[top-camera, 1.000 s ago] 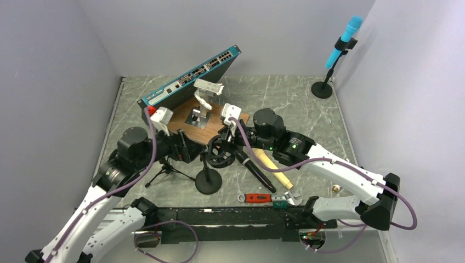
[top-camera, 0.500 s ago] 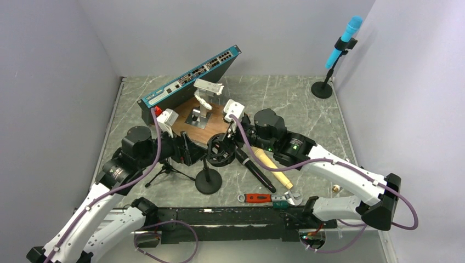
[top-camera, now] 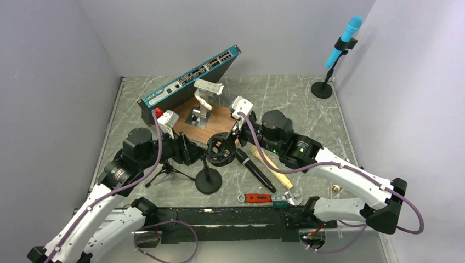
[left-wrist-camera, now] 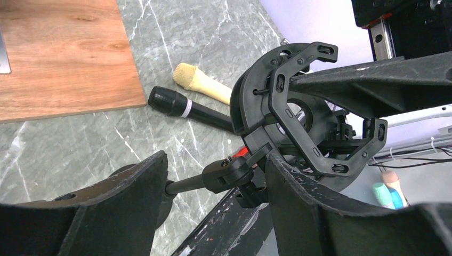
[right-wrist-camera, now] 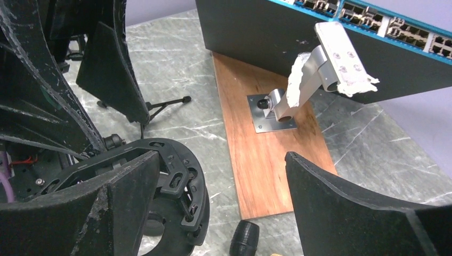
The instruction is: Remove the microphone from the stand
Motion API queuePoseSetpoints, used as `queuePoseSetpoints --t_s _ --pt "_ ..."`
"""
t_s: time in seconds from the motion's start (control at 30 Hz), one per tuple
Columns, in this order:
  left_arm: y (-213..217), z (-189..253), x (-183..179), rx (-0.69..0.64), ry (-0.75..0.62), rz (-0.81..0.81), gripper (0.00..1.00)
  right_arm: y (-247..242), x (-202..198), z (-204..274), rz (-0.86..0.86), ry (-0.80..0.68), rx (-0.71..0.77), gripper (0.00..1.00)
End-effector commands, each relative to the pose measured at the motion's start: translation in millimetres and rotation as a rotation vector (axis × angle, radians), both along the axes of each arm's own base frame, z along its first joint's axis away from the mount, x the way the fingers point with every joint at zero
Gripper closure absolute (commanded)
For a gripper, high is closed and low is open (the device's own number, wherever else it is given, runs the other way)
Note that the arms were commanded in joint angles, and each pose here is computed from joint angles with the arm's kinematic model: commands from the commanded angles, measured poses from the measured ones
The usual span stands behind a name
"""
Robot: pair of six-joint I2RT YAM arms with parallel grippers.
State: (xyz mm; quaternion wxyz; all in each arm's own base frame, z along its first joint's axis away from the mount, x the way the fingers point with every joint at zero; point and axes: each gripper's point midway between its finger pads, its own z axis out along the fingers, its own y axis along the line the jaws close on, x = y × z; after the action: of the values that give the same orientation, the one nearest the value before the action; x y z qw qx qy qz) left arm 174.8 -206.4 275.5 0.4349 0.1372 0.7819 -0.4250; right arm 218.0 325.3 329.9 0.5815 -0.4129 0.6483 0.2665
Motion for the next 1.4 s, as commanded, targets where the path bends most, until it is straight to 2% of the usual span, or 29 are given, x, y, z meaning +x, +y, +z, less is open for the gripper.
queuePoseSetpoints --t_s 0.0,0.2,0.37,0.5,0.67,0.97,1.23,1.37 --pt "11 -45 -4 0.115 0.084 0.021 0.32 -7 1 60 -0.04 -0.067 0.174 0.09" --pt "19 -67 -7 0.163 0.11 0.041 0.38 -36 15 92 -0.194 -0.122 0.228 0.06" --pt "19 -85 -8 0.188 0.142 0.033 0.4 -69 16 121 -0.301 -0.191 0.335 0.01" --pt "15 -106 -12 0.179 0.187 0.011 0.42 -89 21 120 -0.394 -0.213 0.389 0.0" --pt "12 -129 -16 0.174 0.246 0.002 0.41 -96 31 101 -0.465 -0.189 0.354 0.0" --pt "17 -114 -5 0.214 0.205 0.04 0.32 -91 43 83 -0.505 -0.176 0.263 0.0" --pt "12 -145 -12 0.179 0.283 0.031 0.32 -99 39 88 -0.515 -0.19 0.293 0.0" --pt "10 -140 -11 0.153 0.276 0.038 0.32 -101 41 90 -0.528 -0.195 0.294 0.0"
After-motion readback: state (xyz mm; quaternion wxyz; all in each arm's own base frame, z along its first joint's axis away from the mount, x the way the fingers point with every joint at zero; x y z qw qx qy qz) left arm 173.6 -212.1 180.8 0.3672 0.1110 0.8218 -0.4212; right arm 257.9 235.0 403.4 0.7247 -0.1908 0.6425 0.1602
